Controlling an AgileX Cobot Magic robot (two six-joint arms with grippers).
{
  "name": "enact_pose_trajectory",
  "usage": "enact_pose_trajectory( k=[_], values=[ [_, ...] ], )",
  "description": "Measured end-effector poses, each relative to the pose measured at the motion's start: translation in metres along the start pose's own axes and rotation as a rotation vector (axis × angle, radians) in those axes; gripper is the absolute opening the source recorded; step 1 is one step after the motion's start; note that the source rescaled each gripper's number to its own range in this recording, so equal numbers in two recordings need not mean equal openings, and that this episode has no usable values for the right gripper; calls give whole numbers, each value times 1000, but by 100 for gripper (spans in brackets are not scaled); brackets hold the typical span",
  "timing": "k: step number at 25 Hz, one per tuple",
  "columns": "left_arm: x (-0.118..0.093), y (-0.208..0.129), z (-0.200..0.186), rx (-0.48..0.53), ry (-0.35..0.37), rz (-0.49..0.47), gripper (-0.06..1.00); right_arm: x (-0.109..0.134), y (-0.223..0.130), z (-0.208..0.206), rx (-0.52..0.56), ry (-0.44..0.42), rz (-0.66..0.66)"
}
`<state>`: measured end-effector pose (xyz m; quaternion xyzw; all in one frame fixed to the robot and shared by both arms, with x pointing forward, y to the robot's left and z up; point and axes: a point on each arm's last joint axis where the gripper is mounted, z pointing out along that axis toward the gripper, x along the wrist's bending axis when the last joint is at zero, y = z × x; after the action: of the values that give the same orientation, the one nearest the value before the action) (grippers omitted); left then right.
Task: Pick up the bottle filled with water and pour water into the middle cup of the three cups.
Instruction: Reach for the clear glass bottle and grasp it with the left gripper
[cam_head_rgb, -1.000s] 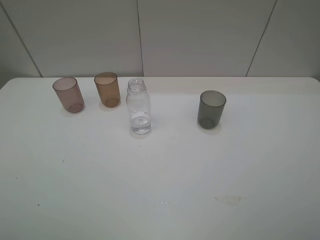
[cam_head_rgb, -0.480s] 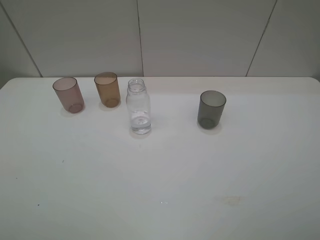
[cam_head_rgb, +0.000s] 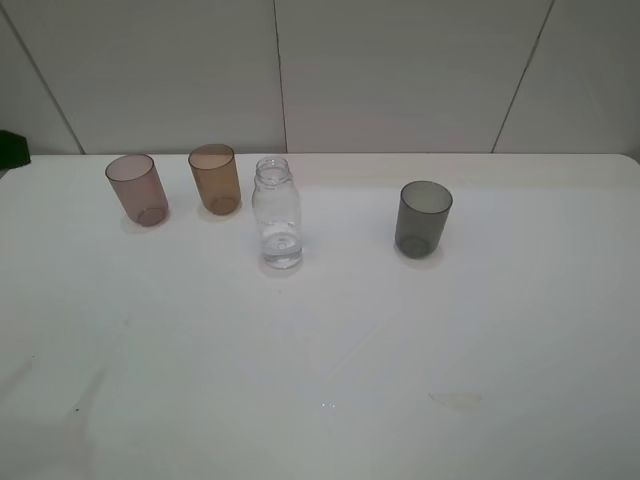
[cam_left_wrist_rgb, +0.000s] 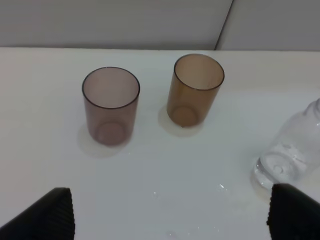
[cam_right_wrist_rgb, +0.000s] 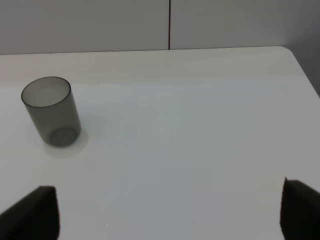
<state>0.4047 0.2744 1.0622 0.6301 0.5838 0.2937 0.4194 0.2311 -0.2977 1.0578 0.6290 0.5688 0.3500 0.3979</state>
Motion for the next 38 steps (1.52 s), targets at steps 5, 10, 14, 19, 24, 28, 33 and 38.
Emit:
enact_pose_trajectory(
  k=[5, 10, 14, 19, 24, 28, 33, 38],
  values=[
    [-31, -12, 54, 81, -110, 96, 96, 0, 0, 0, 0, 0, 0],
    [-53, -31, 96, 78, -145, 145, 96, 0, 0, 0, 0, 0, 0],
    [-72, -58, 118, 4, -174, 196, 96, 0, 0, 0, 0, 0, 0],
    [-85, -93, 134, -97, -196, 193, 96, 0, 0, 0, 0, 0, 0],
    [-94, -112, 146, -231, -233, 159, 96, 0, 0, 0, 0, 0, 0],
    [-95, -130, 157, -229, -241, 176, 96, 0, 0, 0, 0, 0, 0],
    [-102, -137, 174, -213, -248, 187, 96, 0, 0, 0, 0, 0, 0],
    [-112, -129, 187, -254, -260, 176, 96, 0, 0, 0, 0, 0, 0]
  ],
)
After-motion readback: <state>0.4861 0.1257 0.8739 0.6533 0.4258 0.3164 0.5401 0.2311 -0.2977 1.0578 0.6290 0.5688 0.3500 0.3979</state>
